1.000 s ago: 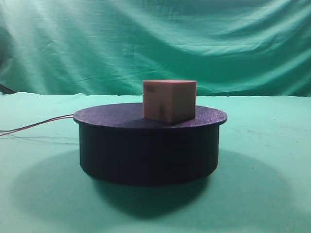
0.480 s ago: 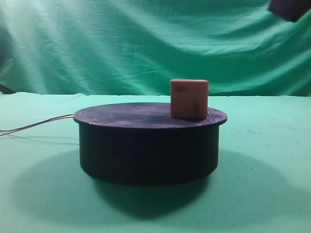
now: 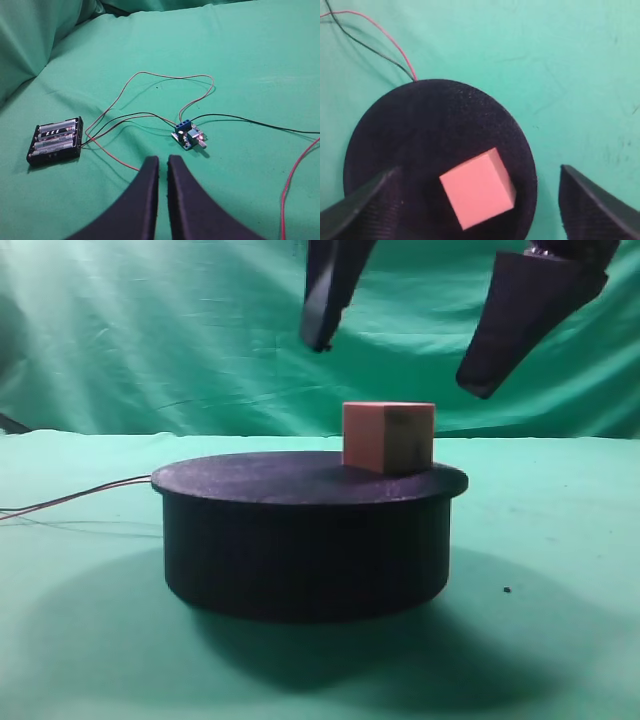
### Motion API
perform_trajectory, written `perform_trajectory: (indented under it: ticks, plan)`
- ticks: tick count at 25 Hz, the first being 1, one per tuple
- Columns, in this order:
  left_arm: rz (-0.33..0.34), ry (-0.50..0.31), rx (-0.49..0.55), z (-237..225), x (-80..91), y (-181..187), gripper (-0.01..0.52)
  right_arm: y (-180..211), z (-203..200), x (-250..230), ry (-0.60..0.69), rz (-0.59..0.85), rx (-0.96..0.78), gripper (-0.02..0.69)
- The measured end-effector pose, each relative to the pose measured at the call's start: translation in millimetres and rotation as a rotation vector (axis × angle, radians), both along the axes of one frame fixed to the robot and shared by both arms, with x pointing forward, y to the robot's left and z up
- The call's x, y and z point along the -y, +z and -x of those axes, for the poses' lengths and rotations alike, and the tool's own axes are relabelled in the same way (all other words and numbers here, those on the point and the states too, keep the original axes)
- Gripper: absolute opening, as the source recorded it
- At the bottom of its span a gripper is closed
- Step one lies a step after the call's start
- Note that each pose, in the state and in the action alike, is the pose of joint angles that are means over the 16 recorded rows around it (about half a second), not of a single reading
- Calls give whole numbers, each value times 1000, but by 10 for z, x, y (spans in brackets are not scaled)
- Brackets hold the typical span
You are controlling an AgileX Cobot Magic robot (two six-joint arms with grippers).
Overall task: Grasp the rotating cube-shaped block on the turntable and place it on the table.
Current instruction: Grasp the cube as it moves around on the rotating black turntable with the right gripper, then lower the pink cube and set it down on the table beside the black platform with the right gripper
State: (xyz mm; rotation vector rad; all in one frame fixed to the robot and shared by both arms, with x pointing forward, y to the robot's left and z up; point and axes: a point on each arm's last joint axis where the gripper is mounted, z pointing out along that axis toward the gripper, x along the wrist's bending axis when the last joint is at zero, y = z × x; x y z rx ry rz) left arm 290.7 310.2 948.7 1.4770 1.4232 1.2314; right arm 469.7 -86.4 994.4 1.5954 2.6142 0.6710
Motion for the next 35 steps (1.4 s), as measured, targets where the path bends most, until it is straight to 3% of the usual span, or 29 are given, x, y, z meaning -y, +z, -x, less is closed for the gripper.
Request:
perform_trajectory:
  ticks: [6,13,22,28,35]
  plan:
    - [0,0,0,0,0,0,0,-94,-81,-59,-14,-3,8,530]
    - [0,0,0,0,0,0,0,-105,-168,-114,-3,10,27,401]
    - [0,0,0,0,0,0,0,272,-236,11,9,90,83,242]
    - [0,0,0,0,0,0,0,334,-90,333,-37,162,67,232]
    - [0,0,0,0,0,0,0,-67,192,646,-93,180,-10,239]
